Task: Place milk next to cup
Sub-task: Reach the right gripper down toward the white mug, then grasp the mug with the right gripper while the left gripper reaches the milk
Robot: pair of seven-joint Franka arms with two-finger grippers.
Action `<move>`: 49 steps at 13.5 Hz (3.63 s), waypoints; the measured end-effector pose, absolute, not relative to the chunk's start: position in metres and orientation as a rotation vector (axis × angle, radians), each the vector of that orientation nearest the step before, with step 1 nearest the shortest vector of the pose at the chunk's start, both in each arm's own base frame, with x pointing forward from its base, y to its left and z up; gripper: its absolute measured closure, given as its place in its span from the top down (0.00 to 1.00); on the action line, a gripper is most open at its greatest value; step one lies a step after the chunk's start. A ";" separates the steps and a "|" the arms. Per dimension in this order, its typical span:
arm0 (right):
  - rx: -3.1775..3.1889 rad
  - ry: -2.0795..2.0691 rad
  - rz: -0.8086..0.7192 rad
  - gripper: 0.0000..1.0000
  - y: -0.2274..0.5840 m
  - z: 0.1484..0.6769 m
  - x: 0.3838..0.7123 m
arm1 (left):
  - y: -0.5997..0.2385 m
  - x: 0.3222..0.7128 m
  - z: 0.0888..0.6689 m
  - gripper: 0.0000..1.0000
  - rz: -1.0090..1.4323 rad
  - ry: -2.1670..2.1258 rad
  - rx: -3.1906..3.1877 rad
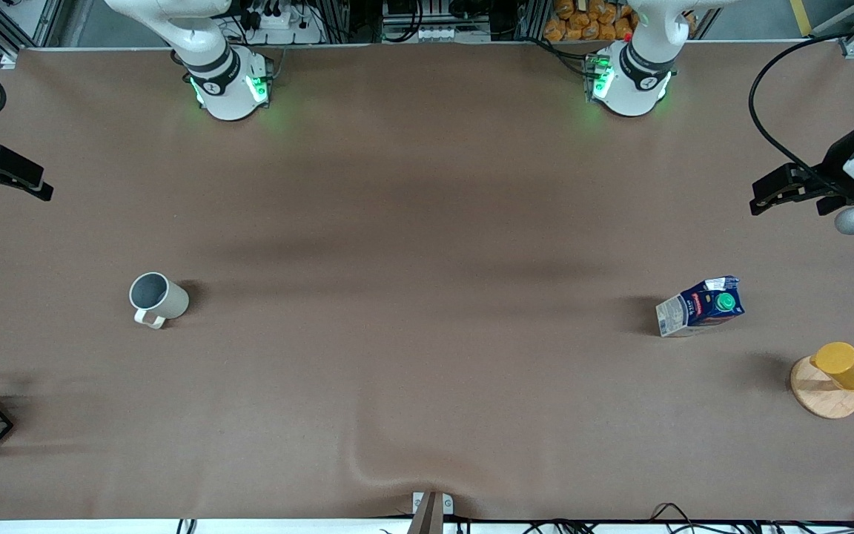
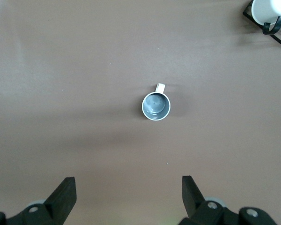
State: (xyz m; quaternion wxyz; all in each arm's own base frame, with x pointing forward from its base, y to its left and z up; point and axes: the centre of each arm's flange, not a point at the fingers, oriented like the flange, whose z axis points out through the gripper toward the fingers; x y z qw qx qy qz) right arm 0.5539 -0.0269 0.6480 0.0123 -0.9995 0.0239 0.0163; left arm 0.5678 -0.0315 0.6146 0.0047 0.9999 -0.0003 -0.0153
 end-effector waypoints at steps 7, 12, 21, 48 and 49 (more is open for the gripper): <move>-3.116 0.082 0.056 1.00 -0.025 0.647 0.554 | -0.032 0.568 0.615 1.00 -0.047 -0.002 3.132; -3.117 0.129 0.110 1.00 -0.036 0.595 0.586 | -0.030 0.568 0.616 1.00 -0.042 -0.044 3.131; -3.109 0.317 0.261 1.00 -0.114 0.365 0.635 | -0.018 0.570 0.614 1.00 -0.049 -0.018 3.130; -3.106 -0.474 0.067 0.09 0.108 0.329 0.638 | 0.035 0.628 0.369 1.00 -0.246 0.304 3.106; -3.094 -0.594 0.043 0.09 0.150 0.332 0.639 | 0.032 0.628 0.369 1.00 -0.247 0.302 3.106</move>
